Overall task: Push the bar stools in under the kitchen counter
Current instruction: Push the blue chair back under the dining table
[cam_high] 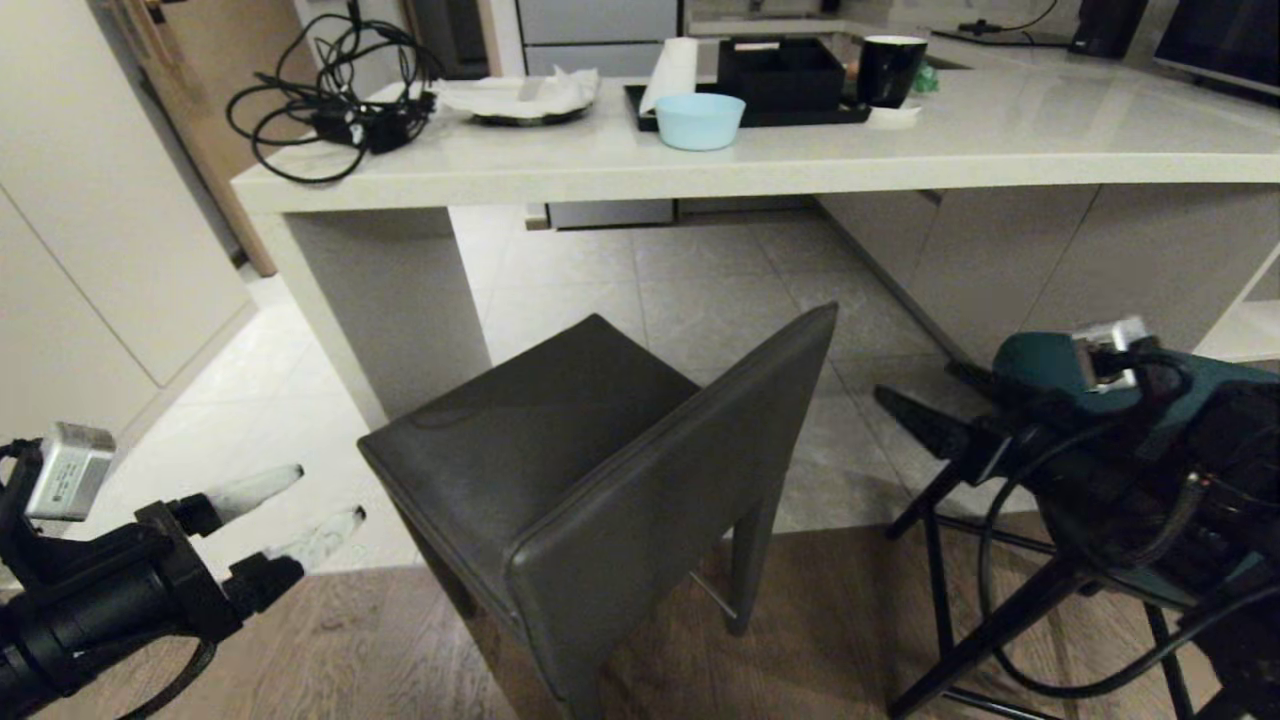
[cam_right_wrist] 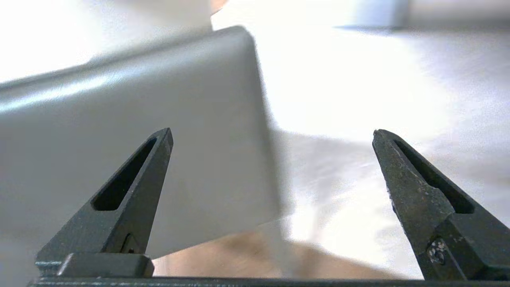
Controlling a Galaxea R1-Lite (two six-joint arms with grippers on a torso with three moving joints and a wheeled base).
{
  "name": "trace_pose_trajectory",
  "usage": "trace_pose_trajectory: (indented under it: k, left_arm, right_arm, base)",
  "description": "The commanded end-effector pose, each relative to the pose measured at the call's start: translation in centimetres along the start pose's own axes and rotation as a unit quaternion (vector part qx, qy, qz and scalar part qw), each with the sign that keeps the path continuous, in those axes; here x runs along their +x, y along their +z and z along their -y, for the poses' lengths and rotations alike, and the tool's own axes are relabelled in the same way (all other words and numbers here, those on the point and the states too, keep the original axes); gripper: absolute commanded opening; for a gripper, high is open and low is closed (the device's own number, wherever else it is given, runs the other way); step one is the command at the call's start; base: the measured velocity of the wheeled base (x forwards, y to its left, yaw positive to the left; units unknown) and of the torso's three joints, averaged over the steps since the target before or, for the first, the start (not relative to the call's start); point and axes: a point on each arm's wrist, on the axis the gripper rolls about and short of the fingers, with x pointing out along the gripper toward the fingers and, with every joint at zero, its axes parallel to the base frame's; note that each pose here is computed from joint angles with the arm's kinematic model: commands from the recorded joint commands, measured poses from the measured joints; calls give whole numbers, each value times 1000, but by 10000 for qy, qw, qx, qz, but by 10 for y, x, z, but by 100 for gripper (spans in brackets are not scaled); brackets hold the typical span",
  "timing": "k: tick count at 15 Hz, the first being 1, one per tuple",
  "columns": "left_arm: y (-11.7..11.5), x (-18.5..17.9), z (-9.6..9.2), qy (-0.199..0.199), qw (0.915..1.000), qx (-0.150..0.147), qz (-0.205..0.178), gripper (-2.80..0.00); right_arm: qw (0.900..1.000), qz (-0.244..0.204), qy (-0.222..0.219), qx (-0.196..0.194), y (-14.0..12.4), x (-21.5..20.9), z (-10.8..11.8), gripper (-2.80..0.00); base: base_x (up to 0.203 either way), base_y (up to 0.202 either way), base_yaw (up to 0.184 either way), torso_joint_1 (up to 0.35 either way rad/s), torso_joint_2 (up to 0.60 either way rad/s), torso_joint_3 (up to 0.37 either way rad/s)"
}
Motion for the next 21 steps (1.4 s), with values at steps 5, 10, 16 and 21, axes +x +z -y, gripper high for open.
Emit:
trace_pose_trajectory:
  k: [5, 10, 16, 21]
  left_arm:
    - [7, -11, -18, 1348, 9903, 208, 276, 0]
    - [26, -23, -15, 1566, 9838, 572, 662, 0]
    - [64, -48, 16, 1677, 9755, 986, 1026, 0]
    - [91, -69, 53, 1682, 9776, 869, 922, 0]
  right_arm:
    - [9869, 358, -1505, -465, 66, -77, 0, 0]
    - [9816, 418, -1796, -490, 83, -109, -17, 0]
    - [9778, 611, -1942, -501, 101, -151, -39, 0]
    - [9707, 845, -2161, -631, 109, -168, -46, -280]
  base:
    - [0, 0, 0, 0, 0, 0]
    - [0, 0, 0, 0, 0, 0]
    - [0, 0, 0, 0, 0, 0]
    - [0, 0, 0, 0, 0, 0]
